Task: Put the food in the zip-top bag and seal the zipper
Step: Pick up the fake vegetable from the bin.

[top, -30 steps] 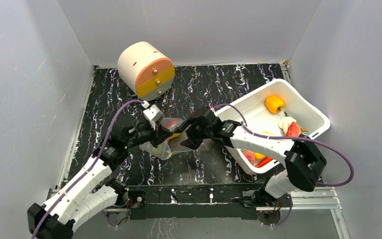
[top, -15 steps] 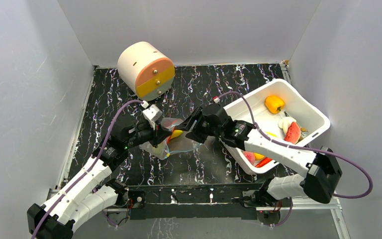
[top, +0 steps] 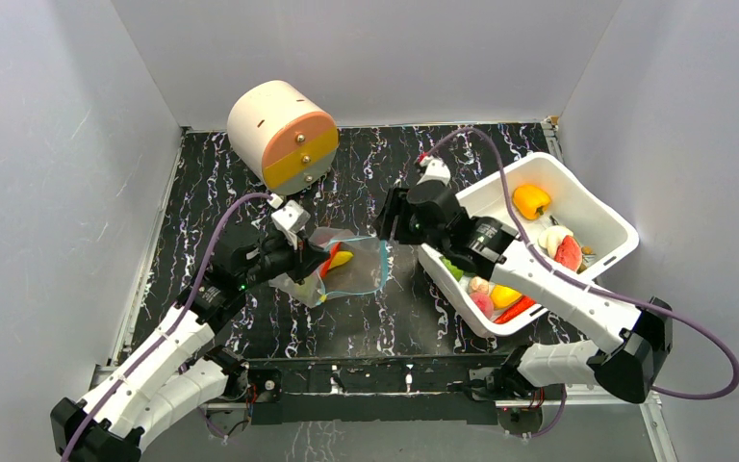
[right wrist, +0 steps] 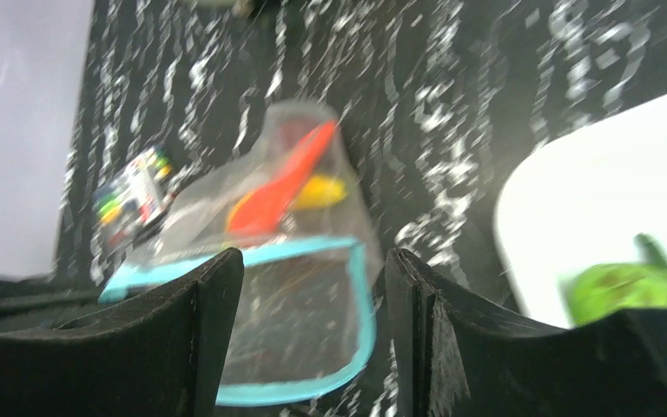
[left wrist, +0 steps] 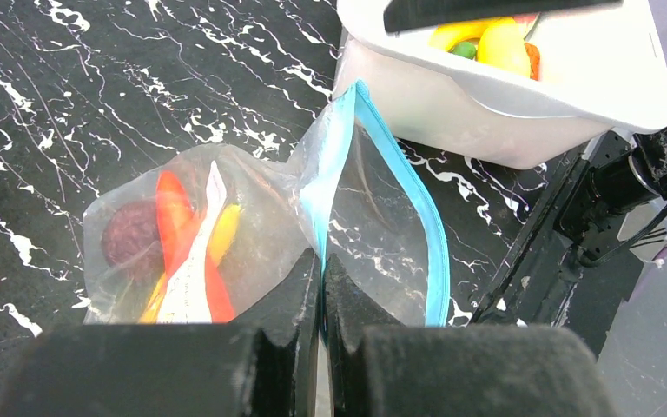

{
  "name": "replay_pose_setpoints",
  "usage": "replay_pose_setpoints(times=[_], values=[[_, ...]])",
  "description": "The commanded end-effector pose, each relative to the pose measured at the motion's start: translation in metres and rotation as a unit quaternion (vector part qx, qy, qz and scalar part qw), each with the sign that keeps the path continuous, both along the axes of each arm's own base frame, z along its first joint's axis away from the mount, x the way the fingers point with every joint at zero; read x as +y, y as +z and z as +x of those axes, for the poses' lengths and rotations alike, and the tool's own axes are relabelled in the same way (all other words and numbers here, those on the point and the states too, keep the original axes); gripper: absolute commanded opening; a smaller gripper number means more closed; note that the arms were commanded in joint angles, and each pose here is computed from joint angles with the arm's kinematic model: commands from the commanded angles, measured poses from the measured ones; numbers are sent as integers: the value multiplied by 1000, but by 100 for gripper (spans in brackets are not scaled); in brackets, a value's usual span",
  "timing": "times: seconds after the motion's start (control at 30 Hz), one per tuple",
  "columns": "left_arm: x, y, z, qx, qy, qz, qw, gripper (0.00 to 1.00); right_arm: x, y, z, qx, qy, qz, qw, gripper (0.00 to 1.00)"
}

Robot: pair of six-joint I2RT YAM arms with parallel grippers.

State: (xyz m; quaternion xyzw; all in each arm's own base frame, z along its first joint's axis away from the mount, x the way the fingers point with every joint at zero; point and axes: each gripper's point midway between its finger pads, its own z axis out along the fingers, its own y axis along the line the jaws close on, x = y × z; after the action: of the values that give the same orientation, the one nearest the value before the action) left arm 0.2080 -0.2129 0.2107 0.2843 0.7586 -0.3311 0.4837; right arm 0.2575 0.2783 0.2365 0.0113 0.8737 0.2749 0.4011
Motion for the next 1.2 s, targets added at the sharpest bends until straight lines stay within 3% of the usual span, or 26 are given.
replay_pose_setpoints(times=[0.0, 0.27, 0.53, 0.67, 0.83, 0.93, 1.07, 1.17], values=[[5, 24, 1, -33, 10, -13, 999, 0, -60, 22, 48, -72, -63, -116, 989, 60], [14, 20, 0, -47, 22, 4, 999, 0, -158, 16, 107, -73, -168, -205, 961, 59], [13, 16, -3, -53, 9, 8, 999, 0, -272, -16, 139, -27, -288, -368, 884, 62], [10, 15, -4, -51, 0, 8, 999, 0, -317, -29, 149, -2, -318, -395, 862, 66], [9, 15, -6, -49, -5, 7, 999, 0, -348, -46, 160, 17, -326, -406, 854, 72], [10, 15, -7, -50, -5, 6, 999, 0, -347, -59, 171, 4, -276, -420, 864, 72], [9, 15, -7, -50, -8, 5, 999, 0, -357, -69, 172, 13, -249, -461, 852, 73], [8, 15, -8, -50, -10, 4, 999, 0, -356, -78, 178, 7, -211, -465, 860, 74]])
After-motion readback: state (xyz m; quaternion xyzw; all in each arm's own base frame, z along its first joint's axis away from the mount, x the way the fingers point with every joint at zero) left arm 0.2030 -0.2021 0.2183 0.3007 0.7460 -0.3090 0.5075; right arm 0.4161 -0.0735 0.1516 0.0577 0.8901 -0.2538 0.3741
